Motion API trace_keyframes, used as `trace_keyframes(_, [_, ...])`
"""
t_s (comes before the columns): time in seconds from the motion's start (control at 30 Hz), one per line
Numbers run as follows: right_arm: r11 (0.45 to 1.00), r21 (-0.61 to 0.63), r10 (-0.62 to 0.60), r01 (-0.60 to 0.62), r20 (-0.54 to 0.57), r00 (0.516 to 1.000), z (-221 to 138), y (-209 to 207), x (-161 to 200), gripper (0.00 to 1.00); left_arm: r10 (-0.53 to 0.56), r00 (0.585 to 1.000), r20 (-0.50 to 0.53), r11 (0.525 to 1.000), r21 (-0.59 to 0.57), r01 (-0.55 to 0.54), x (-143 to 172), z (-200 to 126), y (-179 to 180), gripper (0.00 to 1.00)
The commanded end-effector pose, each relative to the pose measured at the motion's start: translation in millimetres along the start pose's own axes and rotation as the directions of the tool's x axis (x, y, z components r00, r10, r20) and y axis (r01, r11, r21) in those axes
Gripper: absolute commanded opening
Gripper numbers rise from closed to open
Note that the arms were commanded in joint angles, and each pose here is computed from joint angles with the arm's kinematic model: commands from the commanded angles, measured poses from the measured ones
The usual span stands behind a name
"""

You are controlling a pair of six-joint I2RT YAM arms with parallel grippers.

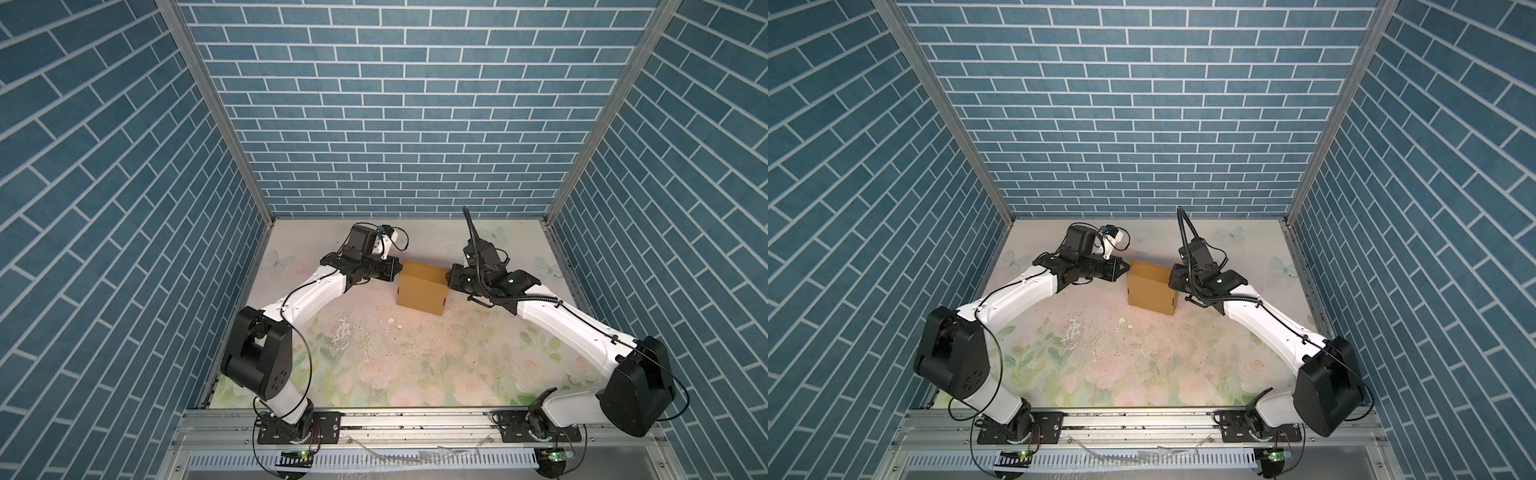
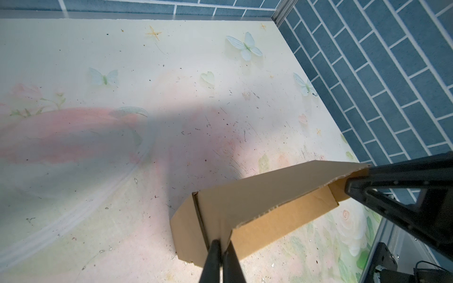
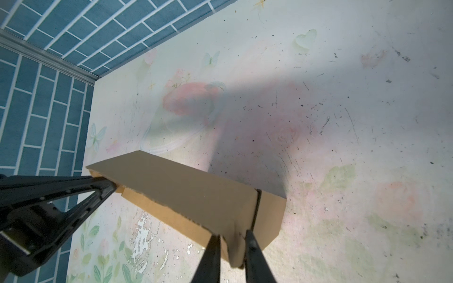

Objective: Assemble paper box
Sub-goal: Fold and tuck the lid into the gap.

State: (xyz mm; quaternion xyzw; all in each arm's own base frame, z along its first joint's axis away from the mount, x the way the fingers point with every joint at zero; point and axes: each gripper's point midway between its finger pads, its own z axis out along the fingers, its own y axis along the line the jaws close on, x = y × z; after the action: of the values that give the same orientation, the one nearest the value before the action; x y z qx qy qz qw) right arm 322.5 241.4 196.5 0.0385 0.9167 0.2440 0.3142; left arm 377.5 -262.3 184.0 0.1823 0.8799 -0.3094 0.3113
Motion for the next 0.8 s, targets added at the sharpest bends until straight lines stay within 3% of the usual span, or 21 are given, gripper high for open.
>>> trace_keyframes(0.0, [0.999,-0.025,-0.034,0.034,0.011,0.999,-15,6,-3,0.22,-0.028,0.992,-0.124,0.999,-0.032,0.025,38,16,11,0.07])
trace_keyframes(0.13, [0.998,-0.027,-0.062,0.062,0.011,0.998,-28,10,-7,0.23,-0.020,0.992,-0.125,0.999,-0.031,0.017,38,16,11,0.07])
trace_keyframes(0.37, [0.982,-0.028,-0.179,0.184,0.131,0.975,-52,26,-41,0.26,-0.014,0.992,-0.126,1.000,-0.030,0.010,41,15,11,0.07])
trace_keyframes(0.6, [0.918,-0.106,-0.378,0.382,0.052,0.924,-17,67,-58,0.25,-0.015,0.992,-0.121,1.000,-0.026,0.012,42,15,10,0.07])
trace_keyframes(0.77, [0.903,-0.137,-0.414,0.408,-0.022,0.910,9,72,-49,0.23,-0.006,0.993,-0.119,1.000,-0.030,0.003,43,16,12,0.07])
